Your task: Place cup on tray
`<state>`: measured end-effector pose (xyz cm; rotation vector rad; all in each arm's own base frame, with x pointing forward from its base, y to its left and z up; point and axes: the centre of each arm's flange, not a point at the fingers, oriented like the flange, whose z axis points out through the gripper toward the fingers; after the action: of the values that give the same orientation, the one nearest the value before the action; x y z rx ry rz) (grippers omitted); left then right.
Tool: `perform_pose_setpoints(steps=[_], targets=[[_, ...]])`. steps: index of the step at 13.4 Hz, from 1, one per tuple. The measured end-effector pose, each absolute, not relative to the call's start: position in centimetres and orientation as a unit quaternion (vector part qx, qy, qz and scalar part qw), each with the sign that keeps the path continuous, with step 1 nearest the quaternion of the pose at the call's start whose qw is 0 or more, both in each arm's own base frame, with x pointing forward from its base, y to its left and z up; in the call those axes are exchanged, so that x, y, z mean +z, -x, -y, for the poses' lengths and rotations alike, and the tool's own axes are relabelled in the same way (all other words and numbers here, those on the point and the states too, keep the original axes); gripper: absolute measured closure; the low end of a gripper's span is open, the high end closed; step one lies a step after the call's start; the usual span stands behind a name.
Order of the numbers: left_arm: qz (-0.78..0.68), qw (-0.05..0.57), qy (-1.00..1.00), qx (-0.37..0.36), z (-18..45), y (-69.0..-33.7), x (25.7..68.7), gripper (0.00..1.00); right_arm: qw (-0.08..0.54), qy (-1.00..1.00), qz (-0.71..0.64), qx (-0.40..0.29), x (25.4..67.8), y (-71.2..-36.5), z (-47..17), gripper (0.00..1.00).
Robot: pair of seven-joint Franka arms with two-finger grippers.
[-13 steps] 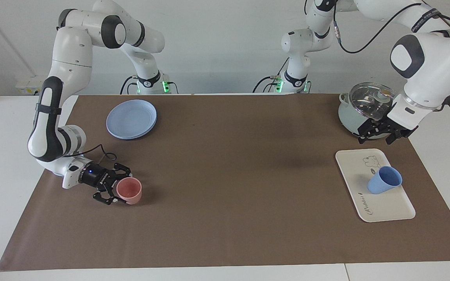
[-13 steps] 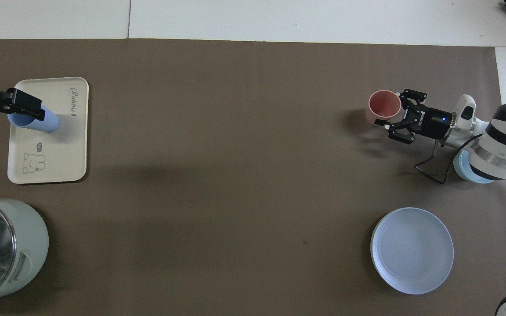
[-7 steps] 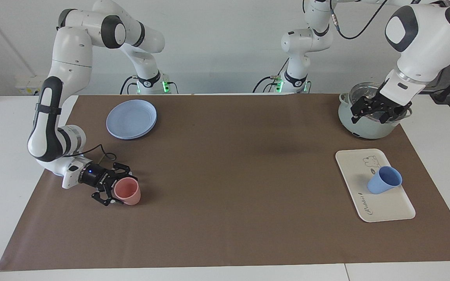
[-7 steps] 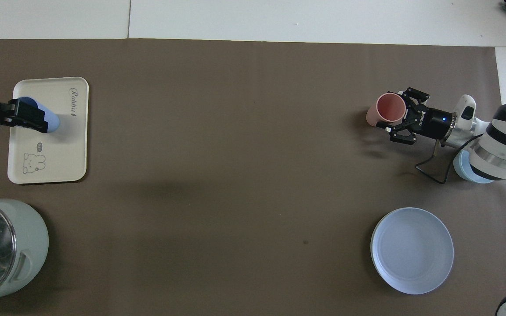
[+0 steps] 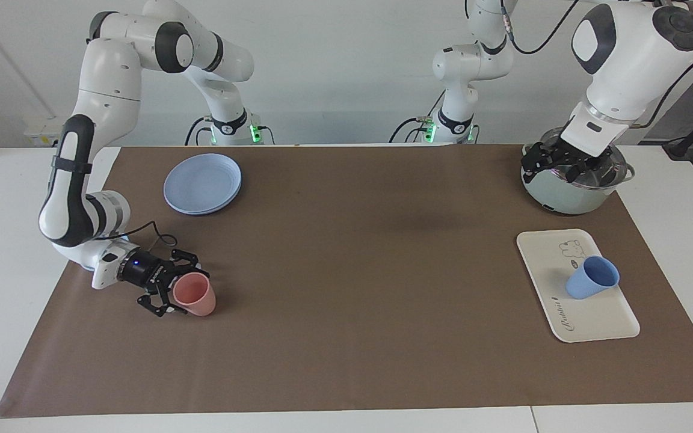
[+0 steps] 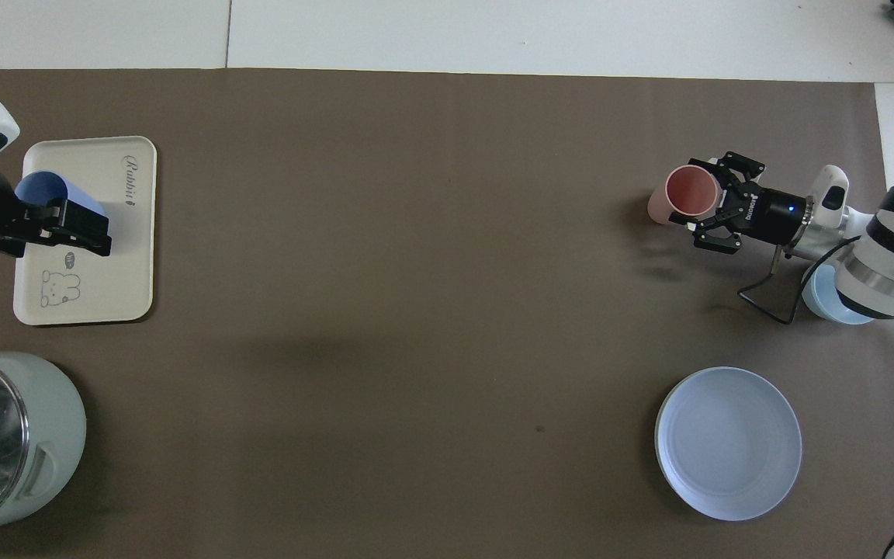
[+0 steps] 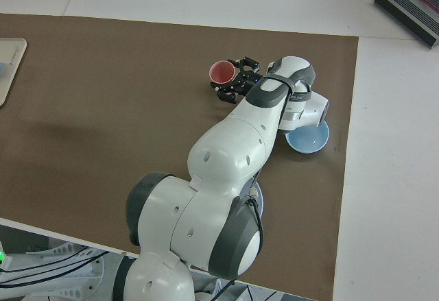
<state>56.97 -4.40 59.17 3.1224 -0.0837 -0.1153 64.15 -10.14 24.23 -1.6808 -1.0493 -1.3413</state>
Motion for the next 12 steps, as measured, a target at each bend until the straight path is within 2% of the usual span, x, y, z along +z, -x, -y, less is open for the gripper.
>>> perform_pose_setpoints(steps=[7, 12], targets=[[0.027, 0.008, -0.999, -0.03, 4.4, -56.7, 59.8, 0.0, 0.384, 0.689, 0.36, -0.498, 32.1, -62.3, 11.0, 0.0], [0.027, 0.008, -0.999, -0.017, 4.4, -56.9, 60.2, 0.0, 0.313, 0.788, 0.362, -0.386, 42.0, -61.6, 9.7, 0.0]])
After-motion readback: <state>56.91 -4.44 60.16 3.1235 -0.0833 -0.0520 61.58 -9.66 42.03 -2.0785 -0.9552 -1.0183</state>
